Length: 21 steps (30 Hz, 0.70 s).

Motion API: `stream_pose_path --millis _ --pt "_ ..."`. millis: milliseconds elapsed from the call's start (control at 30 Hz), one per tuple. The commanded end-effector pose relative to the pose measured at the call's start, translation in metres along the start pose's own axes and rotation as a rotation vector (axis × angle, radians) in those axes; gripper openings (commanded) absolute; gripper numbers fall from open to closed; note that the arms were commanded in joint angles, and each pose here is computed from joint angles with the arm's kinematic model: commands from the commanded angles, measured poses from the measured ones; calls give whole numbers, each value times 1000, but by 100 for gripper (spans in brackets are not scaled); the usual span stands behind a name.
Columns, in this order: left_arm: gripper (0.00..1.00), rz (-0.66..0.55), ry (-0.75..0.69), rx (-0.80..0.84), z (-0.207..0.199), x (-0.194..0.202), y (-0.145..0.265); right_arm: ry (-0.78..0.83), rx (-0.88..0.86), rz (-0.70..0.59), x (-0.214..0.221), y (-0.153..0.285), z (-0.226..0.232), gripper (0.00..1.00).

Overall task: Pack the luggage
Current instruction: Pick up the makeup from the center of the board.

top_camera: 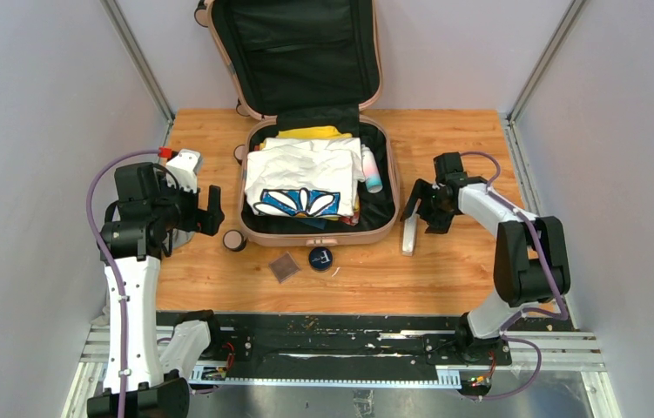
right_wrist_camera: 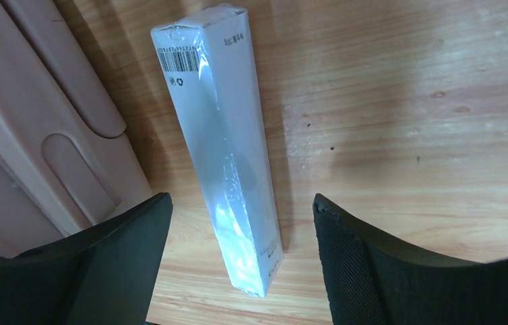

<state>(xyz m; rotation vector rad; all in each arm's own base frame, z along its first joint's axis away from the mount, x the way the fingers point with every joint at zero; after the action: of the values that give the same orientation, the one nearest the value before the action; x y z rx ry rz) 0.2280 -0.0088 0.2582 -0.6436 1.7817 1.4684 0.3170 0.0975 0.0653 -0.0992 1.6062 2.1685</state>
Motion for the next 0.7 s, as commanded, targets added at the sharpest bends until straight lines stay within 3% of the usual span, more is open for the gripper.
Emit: stream_pose_path --millis 0,133,233,400,467,667 --pt "100 -22 -11 -1 -3 -6 7 54 13 45 3 -9 3 78" --pt "100 -24 -6 5 -3 -8 7 69 82 77 8 -22 -13 65" --pt "100 -18 -4 6 -3 -7 5 64 120 101 17 -30 -26 49" --pt "100 3 -4 12 -2 -2 1 55 104 57 11 -13 -26 7" --pt "100 9 -5 12 -2 -1 -1 57 97 -6 -5 12 -19 1" --pt "100 29 -2 25 -2 3 -6 124 6 -260 -74 104 28 0"
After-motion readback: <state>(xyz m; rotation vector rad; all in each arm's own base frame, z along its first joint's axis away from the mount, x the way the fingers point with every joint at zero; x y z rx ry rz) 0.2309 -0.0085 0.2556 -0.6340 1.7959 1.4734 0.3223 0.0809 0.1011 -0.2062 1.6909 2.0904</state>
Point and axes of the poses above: each gripper's point midway between its finger pads, its own y axis back along the fingers, its own z axis along the line the jaws close on, x = y × z, the point moved 1 cm from there along y, back along the fingers, and after that the axes turned 6 degrees about y, right-handed, at the moved point
